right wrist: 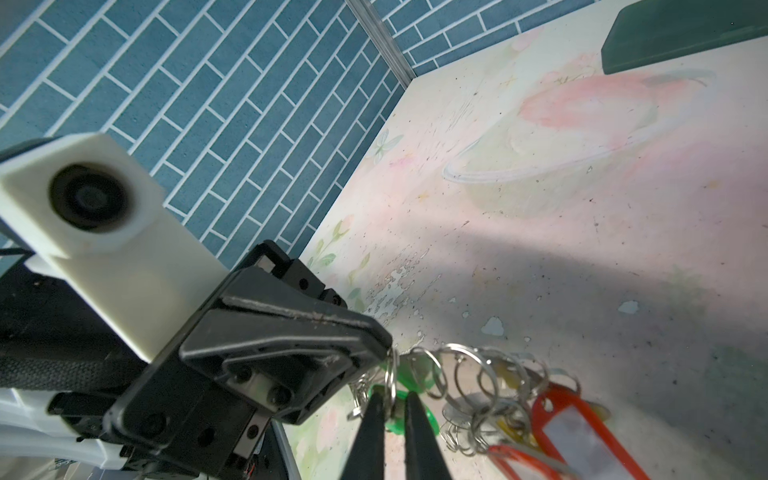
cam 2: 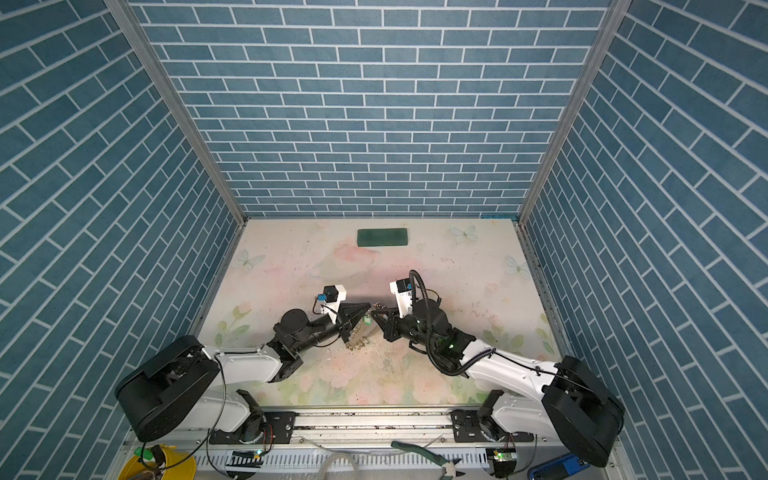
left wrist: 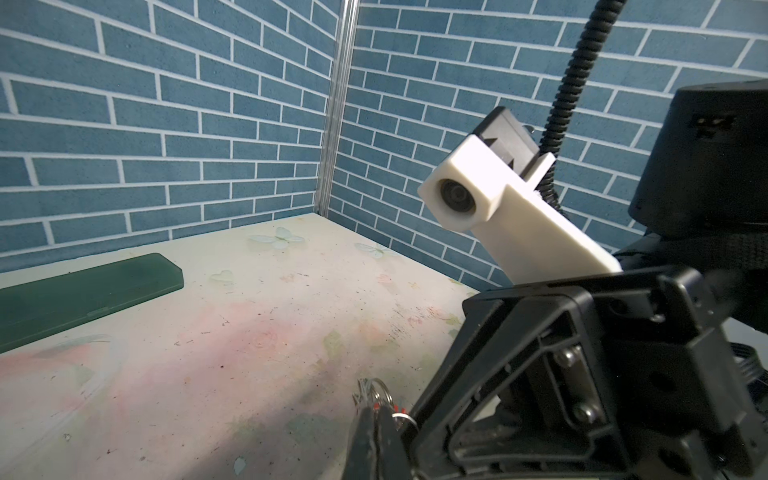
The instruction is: Put the keys on the keyring
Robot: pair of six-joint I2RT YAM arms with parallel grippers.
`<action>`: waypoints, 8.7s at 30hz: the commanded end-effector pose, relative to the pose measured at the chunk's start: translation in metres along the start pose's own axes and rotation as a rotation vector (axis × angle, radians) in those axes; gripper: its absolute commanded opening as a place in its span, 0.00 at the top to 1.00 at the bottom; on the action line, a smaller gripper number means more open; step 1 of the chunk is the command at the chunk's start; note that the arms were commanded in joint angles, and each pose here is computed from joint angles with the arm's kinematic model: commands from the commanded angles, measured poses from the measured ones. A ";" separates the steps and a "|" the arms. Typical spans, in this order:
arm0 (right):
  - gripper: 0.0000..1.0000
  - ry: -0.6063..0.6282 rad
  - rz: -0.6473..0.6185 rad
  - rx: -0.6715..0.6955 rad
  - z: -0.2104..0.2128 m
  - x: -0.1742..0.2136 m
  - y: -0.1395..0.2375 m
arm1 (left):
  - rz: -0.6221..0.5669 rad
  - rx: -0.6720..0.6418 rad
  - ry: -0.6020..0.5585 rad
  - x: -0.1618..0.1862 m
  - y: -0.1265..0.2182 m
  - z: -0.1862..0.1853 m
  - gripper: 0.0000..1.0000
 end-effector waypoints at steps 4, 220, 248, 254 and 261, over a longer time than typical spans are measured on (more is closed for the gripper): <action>1.00 0.066 0.018 0.000 0.013 -0.020 0.002 | -0.030 0.052 -0.034 -0.008 -0.001 -0.009 1.00; 1.00 0.740 0.377 -0.508 0.022 -0.010 0.059 | 0.215 0.450 -0.258 0.020 0.012 -0.052 0.82; 1.00 0.809 0.529 -0.589 0.036 -0.005 0.044 | 0.280 0.539 -0.240 0.026 0.012 -0.063 0.90; 1.00 0.824 0.540 -0.590 0.038 -0.005 0.038 | 0.298 0.544 -0.233 0.029 0.011 -0.064 0.93; 1.00 0.832 0.532 -0.581 0.038 -0.006 0.034 | 0.308 0.543 -0.226 0.031 0.010 -0.064 1.00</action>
Point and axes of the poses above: each gripper's point midway between its finger pads, its own y axis back along the fingers, its own z axis along the line the jaws close on, x = y × z, the point moved 3 cm from there along y, back along the fingers, and after that the axes turned 11 degrees about y, right-handed, at the moved point
